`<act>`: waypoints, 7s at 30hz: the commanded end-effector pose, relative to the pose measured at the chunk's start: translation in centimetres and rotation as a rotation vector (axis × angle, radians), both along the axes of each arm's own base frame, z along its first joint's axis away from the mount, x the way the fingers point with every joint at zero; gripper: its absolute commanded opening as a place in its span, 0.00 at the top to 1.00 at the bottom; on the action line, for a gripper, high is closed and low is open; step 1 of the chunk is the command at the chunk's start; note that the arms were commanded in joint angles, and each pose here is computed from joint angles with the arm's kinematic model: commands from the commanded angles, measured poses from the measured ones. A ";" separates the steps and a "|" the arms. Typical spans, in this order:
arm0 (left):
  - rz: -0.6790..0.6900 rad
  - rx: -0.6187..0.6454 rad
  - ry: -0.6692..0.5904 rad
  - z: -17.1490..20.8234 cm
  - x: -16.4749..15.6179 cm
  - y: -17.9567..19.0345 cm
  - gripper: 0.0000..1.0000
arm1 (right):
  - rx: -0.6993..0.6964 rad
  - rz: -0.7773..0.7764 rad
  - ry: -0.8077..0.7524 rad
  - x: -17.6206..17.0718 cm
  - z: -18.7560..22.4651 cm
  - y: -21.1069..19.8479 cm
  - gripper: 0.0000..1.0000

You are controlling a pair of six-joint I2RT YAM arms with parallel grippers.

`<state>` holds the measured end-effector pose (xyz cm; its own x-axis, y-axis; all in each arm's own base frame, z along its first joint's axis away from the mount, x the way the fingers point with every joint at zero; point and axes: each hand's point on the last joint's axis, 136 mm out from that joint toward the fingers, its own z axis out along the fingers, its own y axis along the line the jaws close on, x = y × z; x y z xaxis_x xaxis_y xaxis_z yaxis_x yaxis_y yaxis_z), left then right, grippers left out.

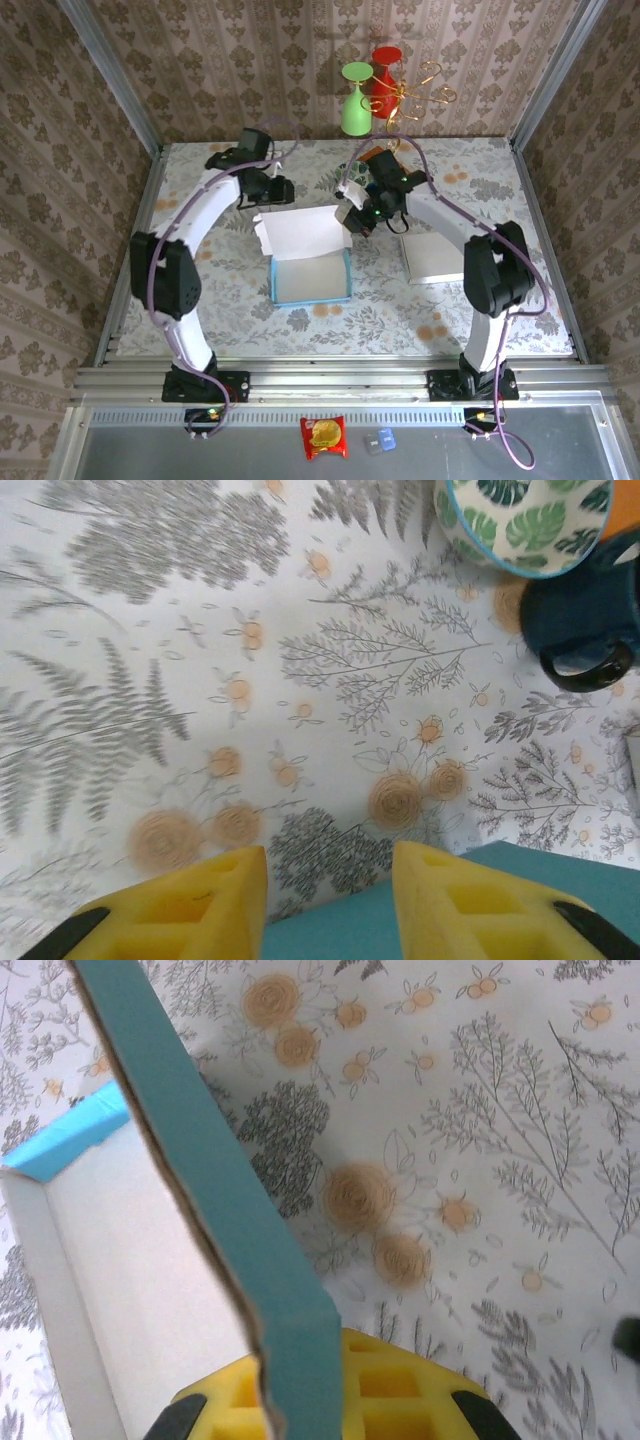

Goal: Fold the paper box

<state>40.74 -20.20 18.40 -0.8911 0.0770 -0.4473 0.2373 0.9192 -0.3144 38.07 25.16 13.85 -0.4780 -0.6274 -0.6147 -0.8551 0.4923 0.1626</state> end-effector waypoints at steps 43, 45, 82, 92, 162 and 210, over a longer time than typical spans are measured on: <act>-0.493 -0.051 -0.023 -2.9 -8.3 -2.0 0.91 | -0.025 -0.145 -0.010 -4.1 1.1 -6.9 1.00; -0.476 -0.029 -0.026 -2.9 -8.3 -2.0 0.92 | -0.032 -0.157 -0.009 -3.9 1.2 -7.0 1.00; 0.118 -0.267 -0.318 2.1 -2.2 -0.2 1.00 | 0.160 -0.968 -0.135 4.3 5.1 1.6 1.00; 0.058 -0.373 -0.522 1.7 -2.2 -0.5 1.00 | 0.361 -0.913 -0.270 4.9 5.1 3.1 1.00; 0.053 -0.342 -0.592 -6.4 -8.4 1.5 1.00 | 0.305 -0.670 0.386 -11.3 2.1 5.9 0.00; 0.005 -0.309 -0.609 -5.3 -8.4 -0.1 1.00 | 0.443 -1.150 1.042 -7.0 1.8 -2.5 0.40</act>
<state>31.99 -19.95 12.07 -0.4960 -0.1516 -0.8550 0.4350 0.8088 -0.3957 31.48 21.82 14.80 -0.8548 0.4907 0.1688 0.4547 0.5516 0.6993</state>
